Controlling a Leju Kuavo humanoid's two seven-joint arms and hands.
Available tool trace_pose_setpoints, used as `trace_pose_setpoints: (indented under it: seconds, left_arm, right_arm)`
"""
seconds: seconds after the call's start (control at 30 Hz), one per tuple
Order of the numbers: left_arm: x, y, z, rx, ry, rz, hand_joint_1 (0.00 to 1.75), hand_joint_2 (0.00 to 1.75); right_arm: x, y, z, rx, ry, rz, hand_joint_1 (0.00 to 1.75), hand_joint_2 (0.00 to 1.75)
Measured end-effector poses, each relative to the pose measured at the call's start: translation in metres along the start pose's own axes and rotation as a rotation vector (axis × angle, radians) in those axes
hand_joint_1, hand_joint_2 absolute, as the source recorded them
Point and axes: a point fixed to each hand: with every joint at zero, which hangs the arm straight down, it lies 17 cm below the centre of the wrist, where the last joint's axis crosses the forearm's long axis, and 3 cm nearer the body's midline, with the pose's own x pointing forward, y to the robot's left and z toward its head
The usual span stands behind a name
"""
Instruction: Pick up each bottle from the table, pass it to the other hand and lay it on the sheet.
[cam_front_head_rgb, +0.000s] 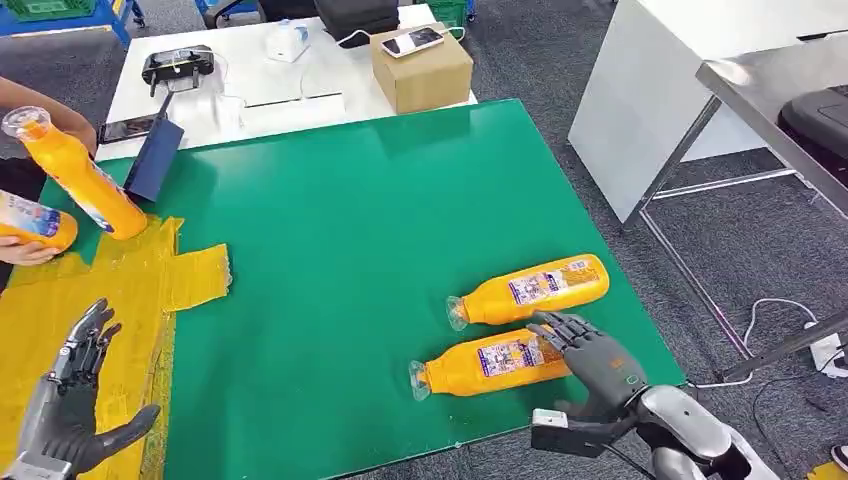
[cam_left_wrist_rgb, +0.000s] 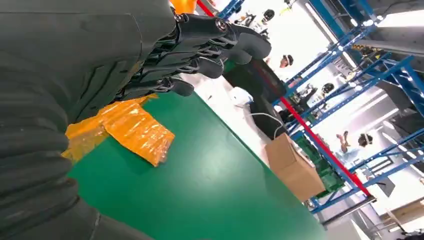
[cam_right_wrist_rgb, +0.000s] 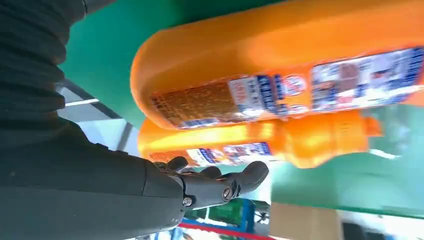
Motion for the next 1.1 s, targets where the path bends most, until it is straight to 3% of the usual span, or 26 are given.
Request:
trace_pose_setpoints:
  seconds: [0.53,1.1]
  left_arm:
    - [-0.006,-0.007,-0.019,-0.022,-0.028,0.022,0.0,1.75]
    - [-0.013,-0.02,-0.032,-0.047,-0.037,0.042,0.0,1.75]
  right_arm:
    - [-0.048,0.027,-0.013,0.131,0.084,-0.023,0.0,1.75]
    - [-0.033,0.036,-0.056,0.175,0.035,-0.001,0.0,1.75]
